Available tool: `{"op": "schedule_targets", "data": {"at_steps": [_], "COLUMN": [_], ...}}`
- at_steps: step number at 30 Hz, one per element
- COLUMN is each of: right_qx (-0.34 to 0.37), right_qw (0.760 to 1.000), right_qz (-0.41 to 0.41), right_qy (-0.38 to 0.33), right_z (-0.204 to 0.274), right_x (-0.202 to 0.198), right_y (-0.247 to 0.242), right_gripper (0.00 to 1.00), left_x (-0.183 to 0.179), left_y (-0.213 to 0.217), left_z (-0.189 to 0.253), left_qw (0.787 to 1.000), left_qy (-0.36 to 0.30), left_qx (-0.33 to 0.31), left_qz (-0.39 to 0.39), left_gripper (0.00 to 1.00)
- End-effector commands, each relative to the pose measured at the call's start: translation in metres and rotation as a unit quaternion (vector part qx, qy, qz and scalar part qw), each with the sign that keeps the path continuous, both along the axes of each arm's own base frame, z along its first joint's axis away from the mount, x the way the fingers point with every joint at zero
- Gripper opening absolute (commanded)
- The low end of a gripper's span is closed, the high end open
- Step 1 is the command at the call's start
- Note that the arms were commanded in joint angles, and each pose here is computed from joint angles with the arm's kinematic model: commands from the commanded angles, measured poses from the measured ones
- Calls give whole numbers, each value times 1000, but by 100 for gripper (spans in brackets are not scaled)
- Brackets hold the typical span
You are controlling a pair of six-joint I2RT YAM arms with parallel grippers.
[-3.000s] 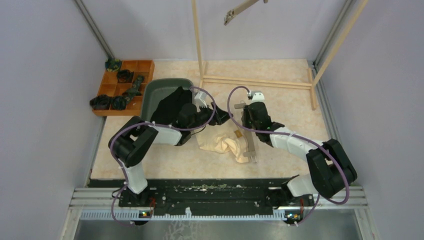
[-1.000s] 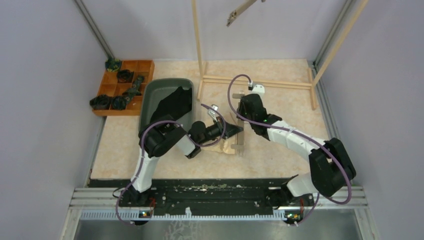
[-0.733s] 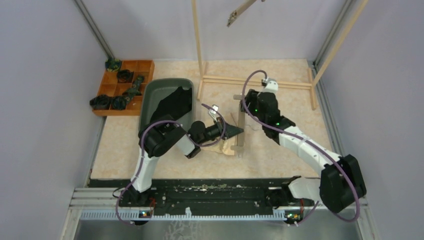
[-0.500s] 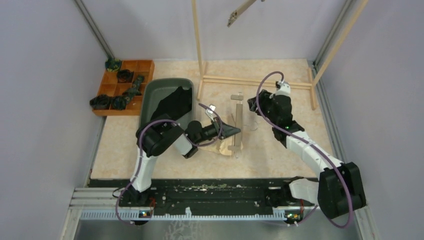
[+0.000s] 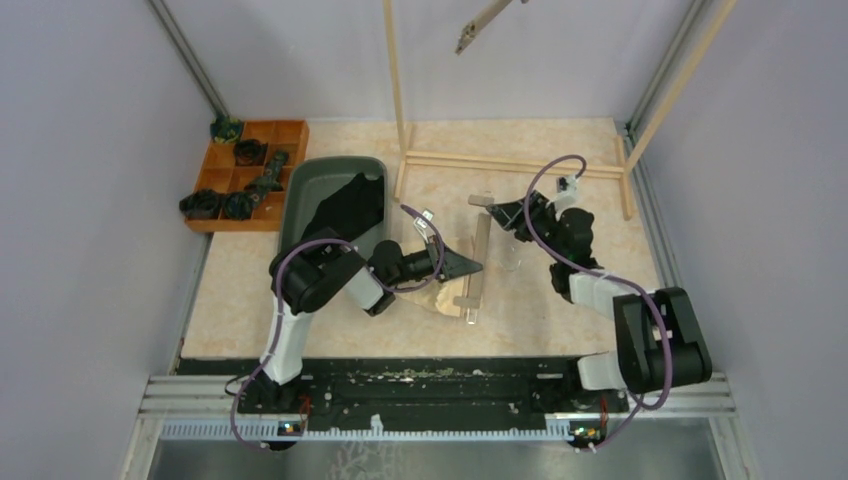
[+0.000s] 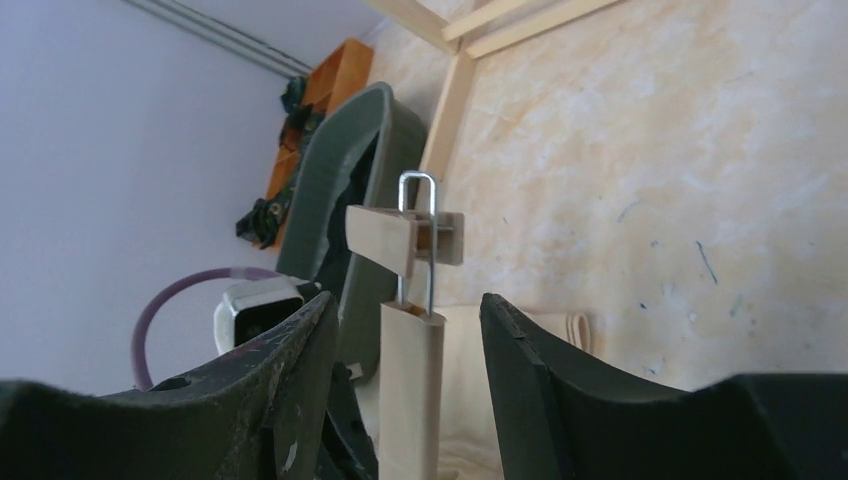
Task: Clip the underwear to the hanger
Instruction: Open the clamp at the hanger.
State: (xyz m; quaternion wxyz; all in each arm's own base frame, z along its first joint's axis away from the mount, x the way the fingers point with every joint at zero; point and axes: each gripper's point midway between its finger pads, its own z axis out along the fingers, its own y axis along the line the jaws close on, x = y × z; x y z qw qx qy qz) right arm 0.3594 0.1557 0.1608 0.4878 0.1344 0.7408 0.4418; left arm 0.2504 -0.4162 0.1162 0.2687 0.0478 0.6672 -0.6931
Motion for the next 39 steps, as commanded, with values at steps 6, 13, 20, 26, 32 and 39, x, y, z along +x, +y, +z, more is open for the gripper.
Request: {"op": "schedule_targets", "data": {"at_steps": [6,13,20,26,32,39], "right_qx": [65,68,75,80,92,112], "right_qw": [994,994,994,994,993,990], "right_qz": [35,30,30,27,38,52], "right_qy": [-80,-74,-69,-62,-69,-65], "right_z": [39,32,27,19,18,9], "right_x": [8,9,12,14,15,21], "right_y": [11,7,5,4,6,11], "right_gripper": [55,55,55,55,55,54], "left_x": [-8,-9,-10,-12,-14,-15], "left_y": [3,4,5,7,7,6], "left_z": [39,42,47,50,52,54], "left_qw": [996,996,995,994,994,993], "left_qy": [-49,-50,-50,-53,-51,-51], "left_qx": [-68,-75,-85,-90,-94,-99], "left_qz": [-19,-22,-26,-26,-30,-32], "left_gripper": [0,0,0,0,0,0]}}
